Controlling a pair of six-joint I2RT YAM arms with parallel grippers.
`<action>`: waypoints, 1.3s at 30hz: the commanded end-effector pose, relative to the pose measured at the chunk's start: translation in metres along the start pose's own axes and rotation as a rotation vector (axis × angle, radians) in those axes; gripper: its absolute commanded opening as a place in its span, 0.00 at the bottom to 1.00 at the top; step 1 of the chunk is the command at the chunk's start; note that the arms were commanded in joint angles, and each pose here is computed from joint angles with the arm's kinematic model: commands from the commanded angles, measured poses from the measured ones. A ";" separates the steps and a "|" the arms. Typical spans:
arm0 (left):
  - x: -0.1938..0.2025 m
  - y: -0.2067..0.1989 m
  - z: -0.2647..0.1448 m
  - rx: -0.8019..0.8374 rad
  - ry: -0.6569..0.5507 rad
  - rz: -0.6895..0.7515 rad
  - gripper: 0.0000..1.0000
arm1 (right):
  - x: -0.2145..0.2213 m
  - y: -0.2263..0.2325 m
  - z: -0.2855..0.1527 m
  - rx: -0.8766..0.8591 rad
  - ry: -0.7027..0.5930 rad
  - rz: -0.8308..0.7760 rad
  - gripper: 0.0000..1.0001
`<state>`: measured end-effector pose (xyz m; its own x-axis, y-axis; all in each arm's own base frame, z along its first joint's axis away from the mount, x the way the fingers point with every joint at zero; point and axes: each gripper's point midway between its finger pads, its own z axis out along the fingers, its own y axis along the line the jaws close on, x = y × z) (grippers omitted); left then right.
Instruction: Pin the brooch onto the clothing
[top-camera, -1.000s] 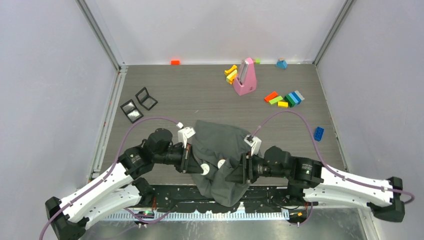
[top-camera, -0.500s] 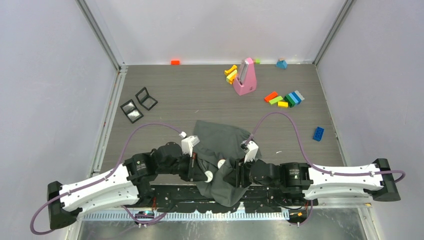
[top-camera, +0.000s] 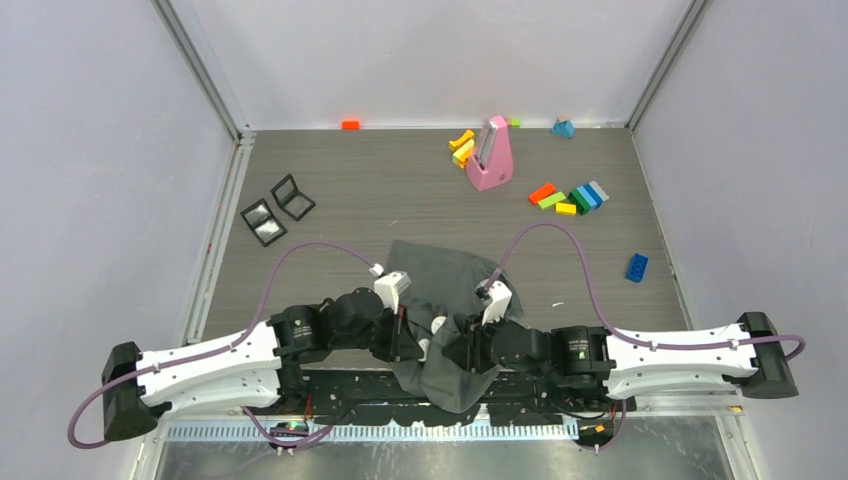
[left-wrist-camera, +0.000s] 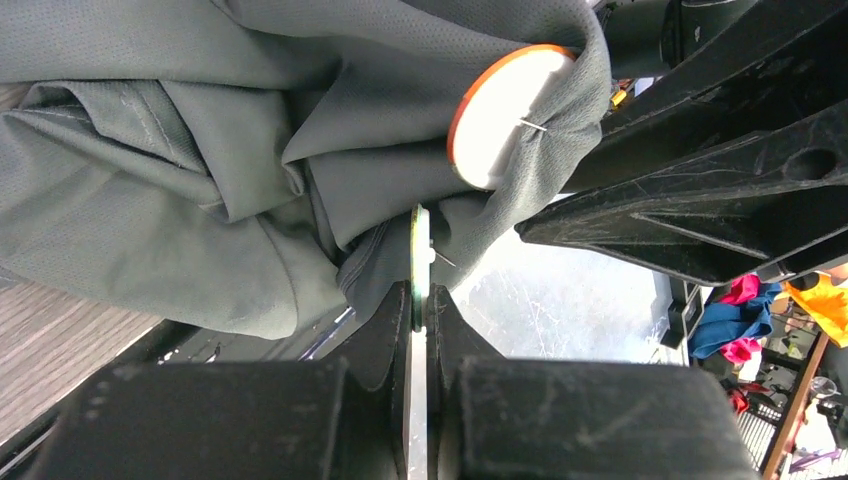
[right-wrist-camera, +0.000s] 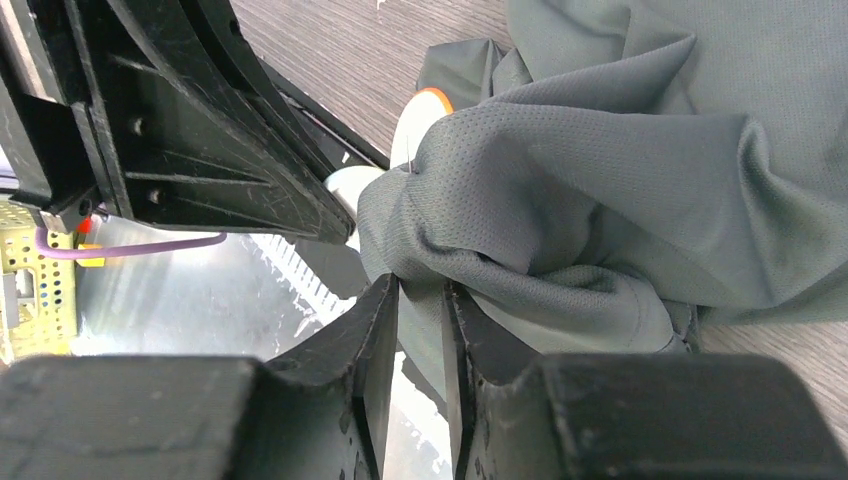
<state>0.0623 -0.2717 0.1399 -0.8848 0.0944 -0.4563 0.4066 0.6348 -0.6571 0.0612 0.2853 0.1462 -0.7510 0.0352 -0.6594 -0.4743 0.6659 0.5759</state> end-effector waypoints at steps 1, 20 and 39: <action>-0.028 -0.030 -0.005 0.069 -0.099 0.016 0.00 | -0.025 0.021 0.000 -0.046 -0.095 0.027 0.30; -0.028 -0.009 -0.005 -0.033 -0.112 0.090 0.00 | -0.025 0.021 0.010 0.061 -0.074 0.014 0.46; -0.024 -0.004 0.004 -0.067 -0.102 0.148 0.00 | -0.032 0.003 0.008 0.143 -0.133 0.051 0.10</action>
<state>0.0743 -0.2707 0.1327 -0.8240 0.1404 -0.5489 0.4810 0.6854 -0.5467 0.0786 0.2865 0.1382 -0.7295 0.0581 -0.6816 -0.3891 0.7842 0.4833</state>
